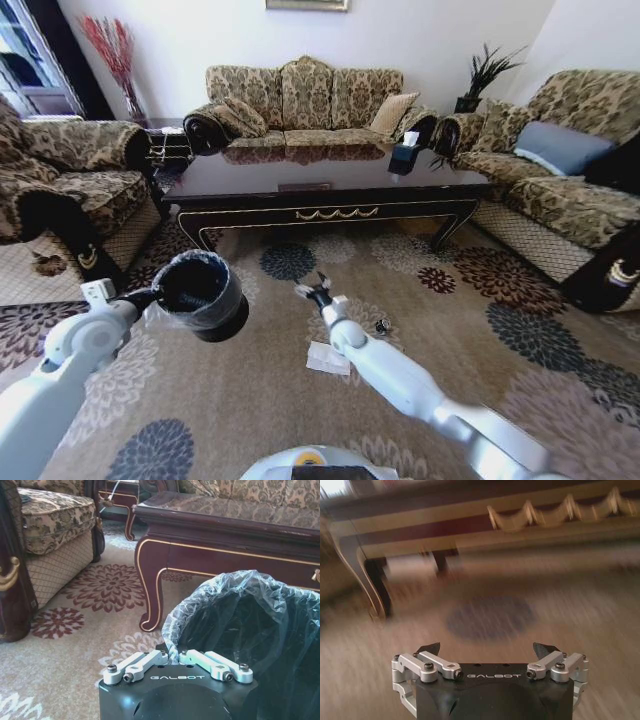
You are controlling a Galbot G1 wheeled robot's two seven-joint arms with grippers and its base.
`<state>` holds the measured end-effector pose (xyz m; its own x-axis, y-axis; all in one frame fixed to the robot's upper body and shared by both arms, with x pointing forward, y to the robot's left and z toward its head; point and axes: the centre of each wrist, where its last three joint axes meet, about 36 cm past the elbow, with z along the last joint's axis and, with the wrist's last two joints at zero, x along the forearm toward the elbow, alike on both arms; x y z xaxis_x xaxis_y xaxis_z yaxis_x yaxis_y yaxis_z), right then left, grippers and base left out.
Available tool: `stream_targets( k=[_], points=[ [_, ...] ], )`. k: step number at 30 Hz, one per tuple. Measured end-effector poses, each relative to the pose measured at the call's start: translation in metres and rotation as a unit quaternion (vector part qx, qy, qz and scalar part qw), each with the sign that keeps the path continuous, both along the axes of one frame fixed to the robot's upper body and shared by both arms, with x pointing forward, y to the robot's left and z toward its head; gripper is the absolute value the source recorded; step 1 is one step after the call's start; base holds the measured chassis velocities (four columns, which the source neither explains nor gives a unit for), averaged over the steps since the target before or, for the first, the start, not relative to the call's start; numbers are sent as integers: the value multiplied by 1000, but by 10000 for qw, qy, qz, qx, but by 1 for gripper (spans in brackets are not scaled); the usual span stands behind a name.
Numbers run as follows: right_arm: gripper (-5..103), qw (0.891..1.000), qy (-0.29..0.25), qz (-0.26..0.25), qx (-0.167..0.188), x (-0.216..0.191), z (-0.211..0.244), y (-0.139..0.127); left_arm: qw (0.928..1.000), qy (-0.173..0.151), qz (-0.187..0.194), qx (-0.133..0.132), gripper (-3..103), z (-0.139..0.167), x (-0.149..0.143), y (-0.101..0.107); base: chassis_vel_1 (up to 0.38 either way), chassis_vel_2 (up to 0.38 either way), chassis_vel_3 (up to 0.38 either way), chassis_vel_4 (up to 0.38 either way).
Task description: Move to the front of the table and pick up the trash from the floor, then place it into the trash bin.
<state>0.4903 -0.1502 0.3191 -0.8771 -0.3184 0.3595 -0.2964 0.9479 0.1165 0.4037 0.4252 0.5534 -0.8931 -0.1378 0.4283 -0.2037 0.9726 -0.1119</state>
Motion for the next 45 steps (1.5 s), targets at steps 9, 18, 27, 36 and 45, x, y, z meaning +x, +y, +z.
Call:
stream_targets(
  k=[9,18,27,36,45],
  points=[
    [100,9792,1979,-384,-222,-23,0,46,9999,-11,-84,54,4,-6,-1,-3,0,0,0,0],
    [100,9673,2418,-753,99,-17,-20,84,9997,-70,-224,50,4,-6,-1,-9,0,0,0,0],
    [100,9587,2594,-1137,-268,-11,-36,96,9997,-65,-252,42,4,-9,1,-10,0,0,0,0],
    [100,9532,2684,-1253,-606,-10,-62,95,9996,-53,-264,66,4,-10,1,-11,0,0,0,0],
    [100,9543,2601,-1253,-774,-3,-87,86,9995,-42,-293,71,4,-11,-1,-14,0,0,0,0]
  ],
)
